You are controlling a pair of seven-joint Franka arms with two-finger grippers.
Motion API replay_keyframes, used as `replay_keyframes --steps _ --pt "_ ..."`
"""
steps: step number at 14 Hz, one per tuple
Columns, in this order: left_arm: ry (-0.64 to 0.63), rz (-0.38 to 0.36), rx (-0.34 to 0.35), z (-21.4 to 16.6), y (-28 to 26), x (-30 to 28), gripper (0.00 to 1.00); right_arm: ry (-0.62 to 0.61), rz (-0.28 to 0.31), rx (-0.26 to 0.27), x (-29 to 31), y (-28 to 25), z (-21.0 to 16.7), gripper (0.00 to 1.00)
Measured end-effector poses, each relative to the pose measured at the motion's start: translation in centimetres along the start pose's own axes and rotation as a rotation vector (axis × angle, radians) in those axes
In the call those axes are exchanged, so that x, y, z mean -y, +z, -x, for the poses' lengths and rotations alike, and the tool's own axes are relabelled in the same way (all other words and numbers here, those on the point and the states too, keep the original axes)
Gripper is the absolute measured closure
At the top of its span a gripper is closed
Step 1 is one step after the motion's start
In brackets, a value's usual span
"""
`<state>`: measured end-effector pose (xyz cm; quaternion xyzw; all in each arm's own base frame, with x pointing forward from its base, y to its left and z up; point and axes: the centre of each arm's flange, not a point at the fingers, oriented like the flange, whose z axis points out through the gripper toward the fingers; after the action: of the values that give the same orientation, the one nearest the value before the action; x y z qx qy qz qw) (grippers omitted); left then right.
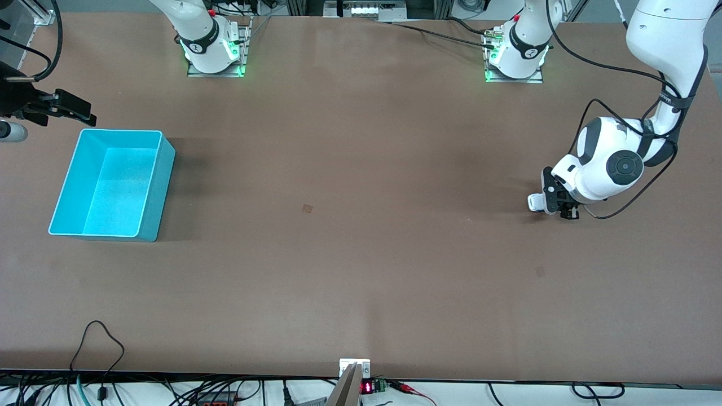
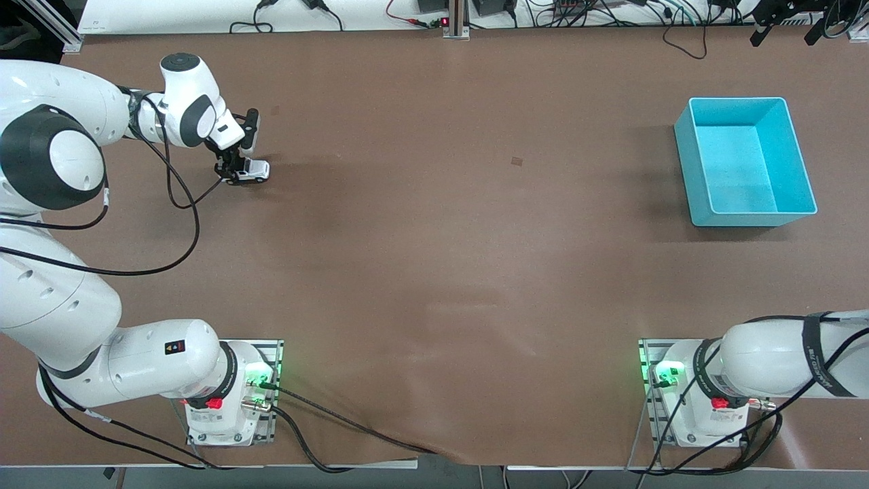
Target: Wind and store white jeep toy
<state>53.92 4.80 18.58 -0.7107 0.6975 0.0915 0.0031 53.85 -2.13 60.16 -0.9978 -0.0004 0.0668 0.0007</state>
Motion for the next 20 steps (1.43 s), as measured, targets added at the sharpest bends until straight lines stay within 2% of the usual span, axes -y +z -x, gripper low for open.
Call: replay_keyframes --steps 3,14,20 --pt "0.007 -0.001 0.022 1.5 0.3 0.0 0.48 0.0 0.0 0.0 0.0 0.0 0.0 0.0" --pt "0.023 0.002 0.006 10.2 1.3 0.5 0.48 0.0 0.0 0.0 0.0 0.0 0.0 0.0" --pt "0.02 0.0 0.021 12.3 1.7 0.5 0.48 0.0 0.0 0.0 0.0 0.0 0.0 0.0"
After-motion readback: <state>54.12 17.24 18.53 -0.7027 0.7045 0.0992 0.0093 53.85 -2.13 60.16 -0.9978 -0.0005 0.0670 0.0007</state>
